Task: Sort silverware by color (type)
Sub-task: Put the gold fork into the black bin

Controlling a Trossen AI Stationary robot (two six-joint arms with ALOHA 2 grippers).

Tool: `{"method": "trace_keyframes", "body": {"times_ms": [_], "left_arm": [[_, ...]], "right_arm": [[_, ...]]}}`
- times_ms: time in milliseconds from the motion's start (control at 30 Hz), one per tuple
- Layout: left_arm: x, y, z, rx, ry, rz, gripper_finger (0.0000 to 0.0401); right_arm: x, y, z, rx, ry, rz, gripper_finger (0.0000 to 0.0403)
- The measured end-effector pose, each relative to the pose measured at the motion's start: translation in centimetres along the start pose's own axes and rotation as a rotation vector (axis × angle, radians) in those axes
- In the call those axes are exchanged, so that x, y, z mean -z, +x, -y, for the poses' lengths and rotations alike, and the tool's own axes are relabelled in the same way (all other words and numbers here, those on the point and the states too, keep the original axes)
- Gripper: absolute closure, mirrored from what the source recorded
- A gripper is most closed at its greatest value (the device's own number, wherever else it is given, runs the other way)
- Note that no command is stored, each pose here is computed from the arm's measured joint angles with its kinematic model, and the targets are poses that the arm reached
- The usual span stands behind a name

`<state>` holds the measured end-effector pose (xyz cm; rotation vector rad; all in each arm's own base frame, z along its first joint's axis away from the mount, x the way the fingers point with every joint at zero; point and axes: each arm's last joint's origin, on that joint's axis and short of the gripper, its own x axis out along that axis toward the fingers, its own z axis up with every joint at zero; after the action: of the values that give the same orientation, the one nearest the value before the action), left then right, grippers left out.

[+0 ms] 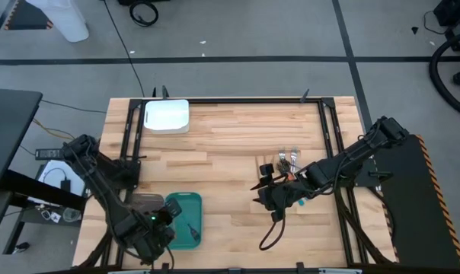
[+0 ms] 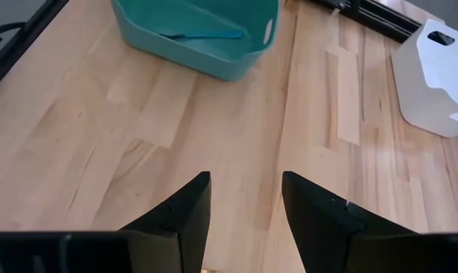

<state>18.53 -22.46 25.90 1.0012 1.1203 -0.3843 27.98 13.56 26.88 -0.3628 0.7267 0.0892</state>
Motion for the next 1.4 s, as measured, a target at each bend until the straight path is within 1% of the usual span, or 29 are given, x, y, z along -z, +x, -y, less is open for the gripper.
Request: {"method": "trace_keyframes", "body": {"times_ms": [100, 233, 333, 500, 667, 767, 900, 1067, 1233, 1400], "left_arm": [[0.5, -0.4, 0.8, 0.043, -0.003, -0.038, 0.0372], [0.8, -0.7, 1.7, 0.165, -0.080, -0.071, 0.0372], [1.0, -1.0, 2.2, 0.206, -0.091, -0.095, 0.0372], [1.5, -0.9, 3.3, 0.253, -0.032, -0.172, 0.0372], [1.3, 0.1, 4.5, 0.328, 0.051, -0.283, 0.0372], [1.7, 0.4, 4.7, 0.345, 0.054, -0.365, 0.0372], [1.9, 0.3, 4.7, 0.344, 0.038, -0.391, 0.0372], [1.9, 0.3, 5.1, 0.416, 0.081, -0.405, 0.0372], [1.7, 1.1, 5.6, 0.436, 0.150, -0.460, 0.0372], [1.4, 2.4, 5.7, 0.440, 0.155, -0.516, 0.0372]], "right_arm": [[-0.1, 0.0, 0.0, 0.000, 0.003, 0.006, 0.0229], [-0.1, 0.0, 0.0, 0.000, 0.003, 0.006, 0.0229], [-0.1, 0.0, 0.0, 0.000, 0.003, 0.009, 0.0229], [-0.2, 0.0, 0.0, 0.000, 0.007, 0.019, 0.0229], [-0.3, 0.0, 0.0, 0.001, 0.009, 0.027, 0.0229], [-0.3, 0.0, 0.0, 0.001, 0.007, 0.033, 0.0229], [-0.4, 0.0, 0.0, 0.002, 0.009, 0.040, 0.0229], [-0.4, 0.0, 0.0, 0.002, 0.009, 0.040, 0.0229], [-0.5, 0.0, 0.0, 0.002, 0.013, 0.051, 0.0229], [-0.6, 0.0, 0.0, 0.001, 0.014, 0.054, 0.0229]]}}
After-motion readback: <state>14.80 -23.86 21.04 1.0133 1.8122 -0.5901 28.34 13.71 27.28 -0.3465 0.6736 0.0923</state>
